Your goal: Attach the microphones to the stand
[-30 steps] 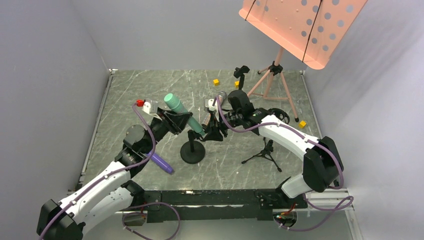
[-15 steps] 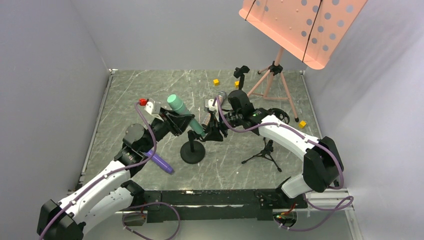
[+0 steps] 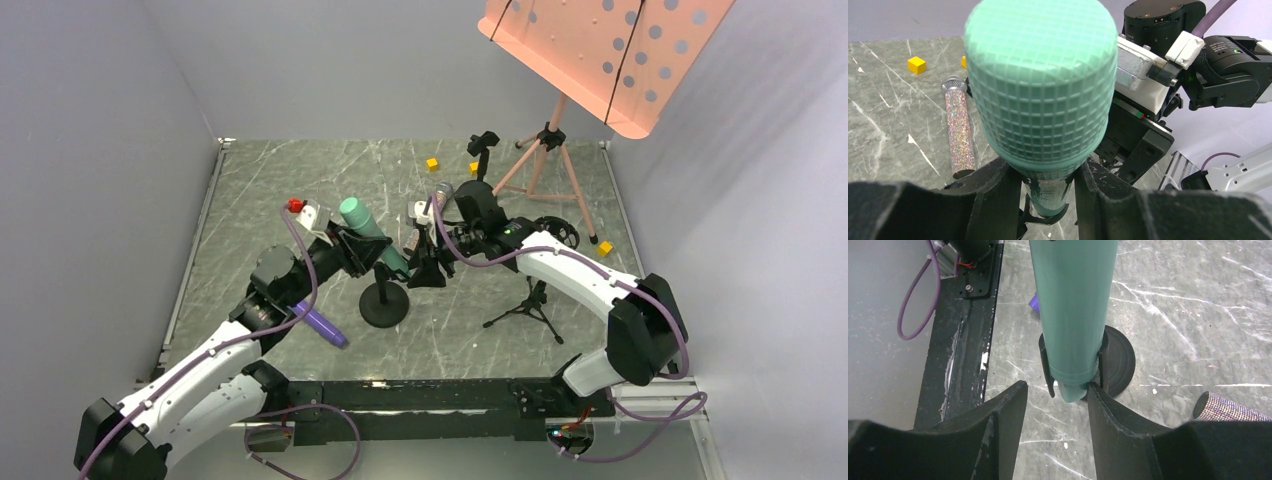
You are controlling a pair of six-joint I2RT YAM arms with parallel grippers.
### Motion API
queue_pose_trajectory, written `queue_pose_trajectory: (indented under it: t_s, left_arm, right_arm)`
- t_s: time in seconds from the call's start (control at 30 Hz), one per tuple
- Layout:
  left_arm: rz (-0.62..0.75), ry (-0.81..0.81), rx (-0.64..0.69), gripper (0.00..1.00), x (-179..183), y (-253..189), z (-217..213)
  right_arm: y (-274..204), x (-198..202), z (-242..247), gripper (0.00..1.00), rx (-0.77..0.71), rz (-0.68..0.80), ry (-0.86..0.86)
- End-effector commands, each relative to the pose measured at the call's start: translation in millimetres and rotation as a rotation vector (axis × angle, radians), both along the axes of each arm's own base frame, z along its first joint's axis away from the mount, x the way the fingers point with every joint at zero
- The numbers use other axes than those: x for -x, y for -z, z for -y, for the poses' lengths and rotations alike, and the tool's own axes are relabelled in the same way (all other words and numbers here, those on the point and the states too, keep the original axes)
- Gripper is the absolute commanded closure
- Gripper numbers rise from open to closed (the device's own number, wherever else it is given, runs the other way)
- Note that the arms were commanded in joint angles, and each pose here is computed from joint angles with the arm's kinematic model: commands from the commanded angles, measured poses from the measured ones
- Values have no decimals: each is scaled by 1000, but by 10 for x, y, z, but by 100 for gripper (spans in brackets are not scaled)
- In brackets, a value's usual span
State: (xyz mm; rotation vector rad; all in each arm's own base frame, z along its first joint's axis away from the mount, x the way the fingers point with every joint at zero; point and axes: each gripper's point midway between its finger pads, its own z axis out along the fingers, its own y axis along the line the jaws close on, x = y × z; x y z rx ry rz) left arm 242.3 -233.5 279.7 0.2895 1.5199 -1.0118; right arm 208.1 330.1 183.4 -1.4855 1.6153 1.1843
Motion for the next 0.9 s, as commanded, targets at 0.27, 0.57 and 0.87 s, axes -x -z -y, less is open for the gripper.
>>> queue_pose_trajectory:
  t_s: [0.27,0.57,0.87]
  left_arm:
    - [-202,89,-179,100,114,960,100]
    - [-274,92,-251,100,161,1375,45]
    - [-339,120,-295,100,207,1656,60]
  right_arm:
    - [-206,9,60,41,-15,122,-41]
    - [-344,-74,249,37,-13,171,-26]
    - [-295,-70,424,31,-57,149,-1]
